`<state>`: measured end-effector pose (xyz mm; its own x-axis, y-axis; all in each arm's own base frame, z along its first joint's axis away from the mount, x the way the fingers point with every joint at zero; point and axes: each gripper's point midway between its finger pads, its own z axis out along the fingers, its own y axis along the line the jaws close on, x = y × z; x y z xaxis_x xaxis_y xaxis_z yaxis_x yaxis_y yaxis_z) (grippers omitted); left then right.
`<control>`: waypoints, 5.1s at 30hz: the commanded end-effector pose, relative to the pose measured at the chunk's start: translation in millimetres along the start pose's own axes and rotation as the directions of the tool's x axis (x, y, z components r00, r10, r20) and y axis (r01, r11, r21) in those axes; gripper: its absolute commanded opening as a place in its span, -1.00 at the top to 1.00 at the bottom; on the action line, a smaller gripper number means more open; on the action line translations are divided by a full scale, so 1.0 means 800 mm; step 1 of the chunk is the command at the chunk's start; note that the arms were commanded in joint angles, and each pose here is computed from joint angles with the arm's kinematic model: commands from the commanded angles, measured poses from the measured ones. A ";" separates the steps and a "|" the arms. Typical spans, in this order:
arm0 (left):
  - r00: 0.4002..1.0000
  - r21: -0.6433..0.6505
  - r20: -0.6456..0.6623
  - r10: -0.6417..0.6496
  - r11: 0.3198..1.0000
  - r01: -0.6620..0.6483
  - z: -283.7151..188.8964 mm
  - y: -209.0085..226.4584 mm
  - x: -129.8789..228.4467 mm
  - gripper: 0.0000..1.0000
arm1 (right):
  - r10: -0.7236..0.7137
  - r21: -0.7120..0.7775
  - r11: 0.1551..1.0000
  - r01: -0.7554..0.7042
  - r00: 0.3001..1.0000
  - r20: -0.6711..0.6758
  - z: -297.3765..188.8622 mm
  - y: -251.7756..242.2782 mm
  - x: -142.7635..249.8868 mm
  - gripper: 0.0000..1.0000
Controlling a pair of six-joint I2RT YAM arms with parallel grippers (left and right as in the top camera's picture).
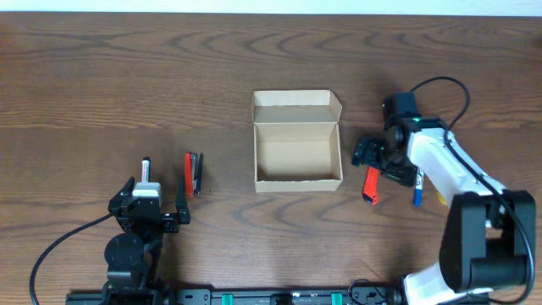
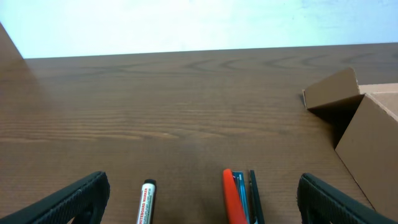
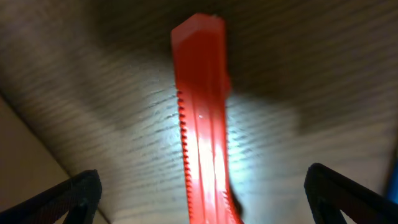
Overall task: Pack container
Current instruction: 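Lower the right gripper and grasp the red box cutter, then carry the box cutter into the cardboard box and release it, then move the right gripper to the blue-capped marker and grasp it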
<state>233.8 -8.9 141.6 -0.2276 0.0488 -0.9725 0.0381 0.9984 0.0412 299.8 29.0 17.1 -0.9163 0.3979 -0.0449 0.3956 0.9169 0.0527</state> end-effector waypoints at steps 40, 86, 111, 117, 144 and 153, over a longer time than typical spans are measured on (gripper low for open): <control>1.000 0.000 -0.030 -0.002 1.000 0.002 0.004 -0.001 0.017 -0.91 | -0.039 0.019 0.999 0.039 0.999 -0.010 0.059 -0.005 0.003 -0.22; 1.000 0.000 -0.030 -0.002 1.000 0.002 0.004 -0.001 0.017 -0.91 | -0.830 -0.008 -0.033 0.999 -0.023 0.558 -0.208 0.201 0.116 0.97; 1.000 0.000 -0.030 -0.003 1.000 0.003 0.004 -0.001 0.017 -0.91 | -0.875 -0.032 -0.328 0.944 -0.291 0.388 -0.147 0.244 0.088 0.98; 1.000 0.000 -0.030 -0.003 1.000 0.003 0.004 -0.001 0.017 -0.90 | -0.898 -0.123 -0.352 0.928 -0.297 0.326 -0.100 0.234 0.090 0.98; 1.000 0.000 -0.030 -0.003 1.000 0.003 0.004 -0.001 0.017 -0.90 | -0.933 -0.247 -0.321 0.914 -0.261 0.247 -0.013 0.233 0.090 -0.04; 1.000 0.000 -0.030 -0.003 1.000 0.003 0.004 -0.001 0.017 -0.90 | -0.930 -0.136 -0.127 0.983 -0.070 0.362 -0.129 0.256 0.054 -0.13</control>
<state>233.9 -8.9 141.7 -0.2272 0.0488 -0.9726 0.0381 0.9984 0.0412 309.8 230.1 61.7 -0.1883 -0.9385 -0.2893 -0.9739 0.1405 0.1782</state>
